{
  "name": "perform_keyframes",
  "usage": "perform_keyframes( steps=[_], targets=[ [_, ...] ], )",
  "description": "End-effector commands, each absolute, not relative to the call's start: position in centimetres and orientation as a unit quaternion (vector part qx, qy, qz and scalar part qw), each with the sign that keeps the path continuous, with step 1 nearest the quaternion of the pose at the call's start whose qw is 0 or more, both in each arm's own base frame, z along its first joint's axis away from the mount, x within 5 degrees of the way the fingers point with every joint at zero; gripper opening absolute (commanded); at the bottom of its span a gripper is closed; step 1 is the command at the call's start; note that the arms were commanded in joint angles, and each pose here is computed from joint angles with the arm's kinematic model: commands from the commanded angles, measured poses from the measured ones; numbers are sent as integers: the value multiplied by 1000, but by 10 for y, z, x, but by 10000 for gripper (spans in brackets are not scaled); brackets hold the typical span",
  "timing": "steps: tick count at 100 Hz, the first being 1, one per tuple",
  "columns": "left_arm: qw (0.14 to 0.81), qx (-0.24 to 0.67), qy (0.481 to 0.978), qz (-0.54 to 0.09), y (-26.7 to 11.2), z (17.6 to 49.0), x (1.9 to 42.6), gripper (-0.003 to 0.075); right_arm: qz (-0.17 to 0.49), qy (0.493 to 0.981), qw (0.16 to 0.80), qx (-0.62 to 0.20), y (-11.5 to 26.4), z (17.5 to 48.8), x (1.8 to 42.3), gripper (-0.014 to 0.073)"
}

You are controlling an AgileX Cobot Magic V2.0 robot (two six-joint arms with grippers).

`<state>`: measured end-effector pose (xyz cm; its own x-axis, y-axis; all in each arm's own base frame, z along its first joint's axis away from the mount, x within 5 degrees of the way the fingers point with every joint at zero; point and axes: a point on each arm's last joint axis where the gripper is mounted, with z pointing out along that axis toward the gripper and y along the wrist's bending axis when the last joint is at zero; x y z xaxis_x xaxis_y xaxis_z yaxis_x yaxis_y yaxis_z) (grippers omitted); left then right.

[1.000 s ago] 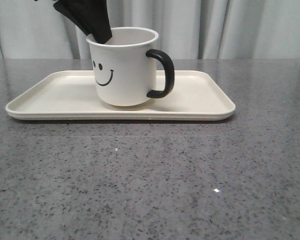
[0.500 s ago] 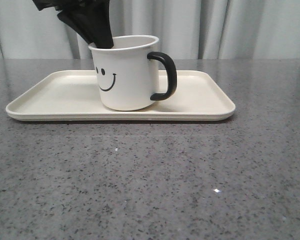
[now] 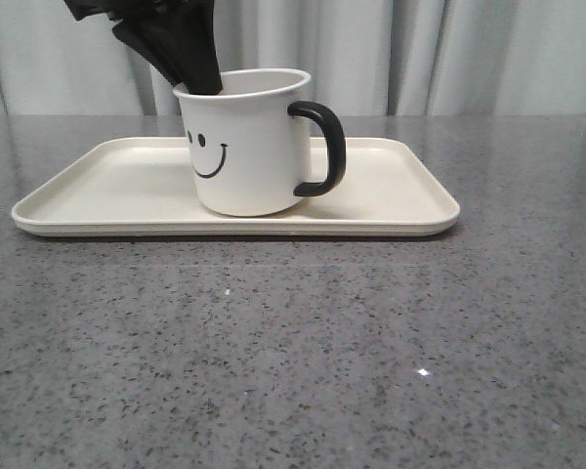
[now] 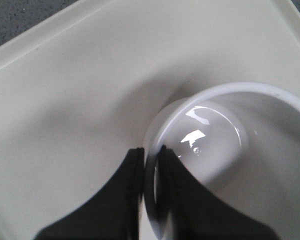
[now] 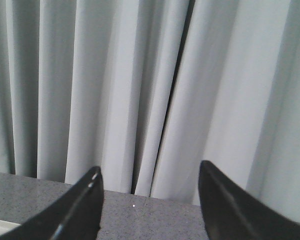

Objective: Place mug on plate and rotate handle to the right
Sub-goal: 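Lower the mug onto the tray and open the left gripper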

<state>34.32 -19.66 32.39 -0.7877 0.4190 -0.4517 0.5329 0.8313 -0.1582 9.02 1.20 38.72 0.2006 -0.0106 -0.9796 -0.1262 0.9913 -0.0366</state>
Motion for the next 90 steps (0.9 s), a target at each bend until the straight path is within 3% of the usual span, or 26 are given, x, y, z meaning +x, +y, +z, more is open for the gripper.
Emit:
perform_keyframes(
  steps=[1, 35, 90],
  targets=[
    [238, 253, 925, -156, -196, 352, 335, -19, 28, 621, 782, -43, 9, 396, 90, 435],
    [245, 260, 920, -159, -196, 373, 333, -18, 28, 621, 782, -43, 9, 396, 90, 435],
    [232, 262, 923, -159, -195, 371, 331, -18, 28, 621, 782, -43, 9, 396, 90, 435]
  ],
)
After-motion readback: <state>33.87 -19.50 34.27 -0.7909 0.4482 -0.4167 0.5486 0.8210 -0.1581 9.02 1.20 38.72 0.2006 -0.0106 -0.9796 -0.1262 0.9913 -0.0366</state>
